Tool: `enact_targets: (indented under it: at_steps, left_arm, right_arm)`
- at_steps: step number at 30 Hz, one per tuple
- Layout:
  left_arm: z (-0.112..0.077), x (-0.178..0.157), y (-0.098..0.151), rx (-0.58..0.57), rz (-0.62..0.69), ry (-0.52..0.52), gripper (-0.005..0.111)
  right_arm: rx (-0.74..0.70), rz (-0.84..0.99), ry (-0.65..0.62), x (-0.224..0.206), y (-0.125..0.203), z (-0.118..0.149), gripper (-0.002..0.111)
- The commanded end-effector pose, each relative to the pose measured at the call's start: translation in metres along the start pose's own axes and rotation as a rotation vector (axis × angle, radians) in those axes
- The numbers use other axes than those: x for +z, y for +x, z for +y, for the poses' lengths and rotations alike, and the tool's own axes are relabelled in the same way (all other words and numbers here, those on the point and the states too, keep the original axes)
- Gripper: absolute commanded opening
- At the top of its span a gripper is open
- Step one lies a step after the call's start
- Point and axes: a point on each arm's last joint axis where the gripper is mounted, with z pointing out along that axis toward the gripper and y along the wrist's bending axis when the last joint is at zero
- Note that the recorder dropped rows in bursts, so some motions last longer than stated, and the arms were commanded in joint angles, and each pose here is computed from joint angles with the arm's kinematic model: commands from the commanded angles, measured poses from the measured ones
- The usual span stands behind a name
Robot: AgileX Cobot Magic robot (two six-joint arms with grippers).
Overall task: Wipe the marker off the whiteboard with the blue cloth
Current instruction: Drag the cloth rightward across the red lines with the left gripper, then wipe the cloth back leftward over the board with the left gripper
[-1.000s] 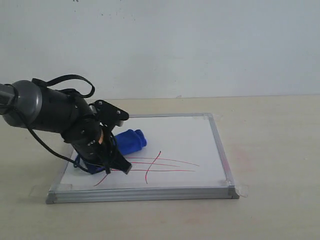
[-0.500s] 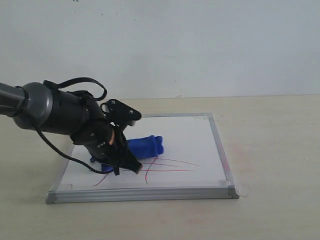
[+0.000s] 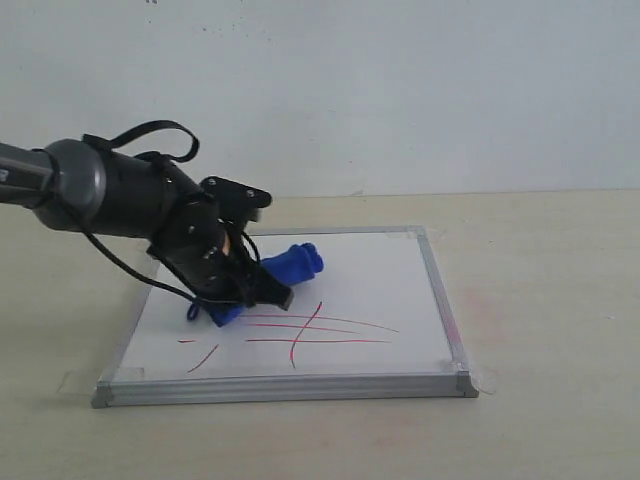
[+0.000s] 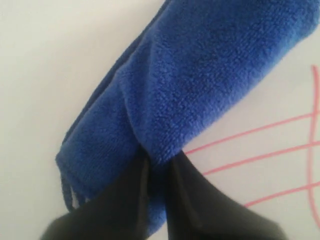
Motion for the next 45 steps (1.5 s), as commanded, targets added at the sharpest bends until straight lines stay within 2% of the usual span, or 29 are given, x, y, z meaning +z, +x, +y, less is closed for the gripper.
enact_targets:
  at_steps: [1,5,7,10,13,15,17,20,27,31,33,36,39,42,44,45]
  left_arm:
    - [-0.024,0.016,0.002,0.096,0.086,0.005,0.004]
    - [-0.015,0.023,0.005,0.144,0.158,-0.078,0.004]
    - [0.0,0.02,0.004,0.143,0.165,-0.154,0.004]
    - [0.026,0.012,-0.001,0.072,0.158,-0.254,0.004]
    - [0.049,0.006,-0.001,0.042,0.172,-0.289,0.004]
    - [0.056,0.006,0.0,0.05,0.184,-0.295,0.004]
    - [0.055,0.007,0.0,0.057,0.189,-0.283,0.004]
    - [0.037,0.009,-0.003,0.079,0.147,-0.21,0.004]
    - [-0.035,0.014,-0.003,0.171,0.076,-0.047,0.004]
    - [-0.058,0.017,0.002,0.264,0.085,-0.05,0.004]
    - [-0.053,0.017,0.002,0.296,0.098,-0.085,0.004]
    - [-0.028,0.017,0.0,0.332,0.142,-0.208,0.004]
    - [0.001,0.019,-0.001,0.282,0.169,-0.312,0.004]
    - [0.024,0.022,0.001,0.207,0.192,-0.324,0.004]
    - [0.021,0.023,0.001,0.179,0.179,-0.29,0.004]
    - [0.008,0.024,-0.001,0.182,0.155,-0.218,0.004]
  right_arm:
    - [-0.001,-0.014,0.002,0.0,-0.001,0.0,0.0]
    - [-0.001,-0.014,0.002,0.0,-0.001,0.0,0.0]
    - [-0.001,-0.014,0.002,0.0,-0.001,0.0,0.0]
    - [-0.001,-0.014,0.002,0.0,-0.001,0.0,0.0]
    - [-0.001,-0.014,0.002,0.0,-0.001,0.0,0.0]
    - [-0.001,-0.014,0.002,0.0,-0.001,0.0,0.0]
    - [-0.001,-0.014,0.002,0.0,-0.001,0.0,0.0]
    - [-0.001,-0.014,0.002,0.0,-0.001,0.0,0.0]
    - [-0.001,-0.014,0.002,0.0,-0.001,0.0,0.0]
    - [-0.001,-0.014,0.002,0.0,-0.001,0.0,0.0]
    - [-0.001,-0.014,0.002,0.0,-0.001,0.0,0.0]
    - [-0.001,-0.014,0.002,0.0,-0.001,0.0,0.0]
    - [-0.001,-0.014,0.002,0.0,-0.001,0.0,0.0]
    - [-0.001,-0.014,0.002,0.0,-0.001,0.0,0.0]
    - [-0.001,-0.014,0.002,0.0,-0.001,0.0,0.0]
    - [-0.001,-0.014,0.002,0.0,-0.001,0.0,0.0]
